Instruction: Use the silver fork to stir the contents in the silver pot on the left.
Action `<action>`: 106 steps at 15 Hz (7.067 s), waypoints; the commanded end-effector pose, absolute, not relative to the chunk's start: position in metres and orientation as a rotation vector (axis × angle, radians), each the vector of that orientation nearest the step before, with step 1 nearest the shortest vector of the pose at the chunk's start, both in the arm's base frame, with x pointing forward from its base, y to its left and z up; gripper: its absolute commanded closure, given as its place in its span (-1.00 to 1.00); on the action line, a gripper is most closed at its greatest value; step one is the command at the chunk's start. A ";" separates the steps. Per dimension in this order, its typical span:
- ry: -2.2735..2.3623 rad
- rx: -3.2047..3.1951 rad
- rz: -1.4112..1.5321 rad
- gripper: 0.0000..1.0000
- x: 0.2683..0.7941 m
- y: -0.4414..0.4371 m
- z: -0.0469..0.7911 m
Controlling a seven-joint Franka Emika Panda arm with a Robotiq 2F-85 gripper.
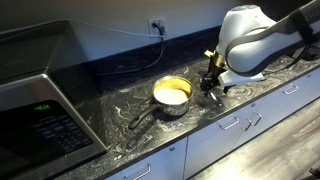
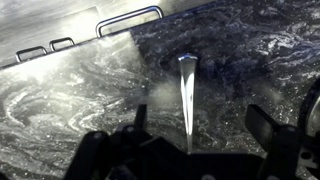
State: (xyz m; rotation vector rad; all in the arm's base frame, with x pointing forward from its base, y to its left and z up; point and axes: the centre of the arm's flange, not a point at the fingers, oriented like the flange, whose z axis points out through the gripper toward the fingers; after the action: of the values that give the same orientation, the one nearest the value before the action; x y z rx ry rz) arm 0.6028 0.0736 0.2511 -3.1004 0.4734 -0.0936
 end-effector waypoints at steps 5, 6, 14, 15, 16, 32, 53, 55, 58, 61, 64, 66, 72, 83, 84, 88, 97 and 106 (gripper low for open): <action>0.494 -3.057 -0.100 -1.00 0.597 0.069 0.243; 0.499 -3.055 -0.102 -1.00 0.597 0.069 0.243; 0.516 -3.062 -0.102 0.19 0.599 0.067 0.231; 0.518 -3.063 -0.104 0.33 0.599 0.066 0.230; 0.519 -3.063 -0.108 0.36 0.599 0.065 0.229; 0.475 -3.121 0.036 0.93 0.521 0.062 0.356; 0.759 -2.538 0.775 0.93 0.494 0.142 0.425; 0.723 -2.415 0.787 0.93 0.510 0.153 0.418; 0.721 -2.225 0.799 0.93 0.531 0.167 0.400; 0.738 -2.030 0.802 0.93 0.546 0.170 0.385; 0.737 -2.039 0.820 0.72 0.538 0.168 0.378; 0.740 -2.041 0.826 0.93 0.538 0.167 0.374; 1.014 -1.753 0.774 0.93 0.561 0.150 0.379; 1.364 -1.197 0.652 0.93 0.608 0.137 0.315; 1.403 -1.179 0.628 0.93 0.609 0.136 0.309; 1.468 -1.139 0.623 0.93 0.611 0.136 0.292; 1.491 -1.156 0.587 0.93 0.620 0.136 0.280; 1.513 -1.152 0.499 0.93 0.647 0.138 0.247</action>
State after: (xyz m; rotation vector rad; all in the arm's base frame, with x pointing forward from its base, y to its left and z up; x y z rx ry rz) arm 0.6304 0.1314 0.2539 -1.1714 1.5236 0.5583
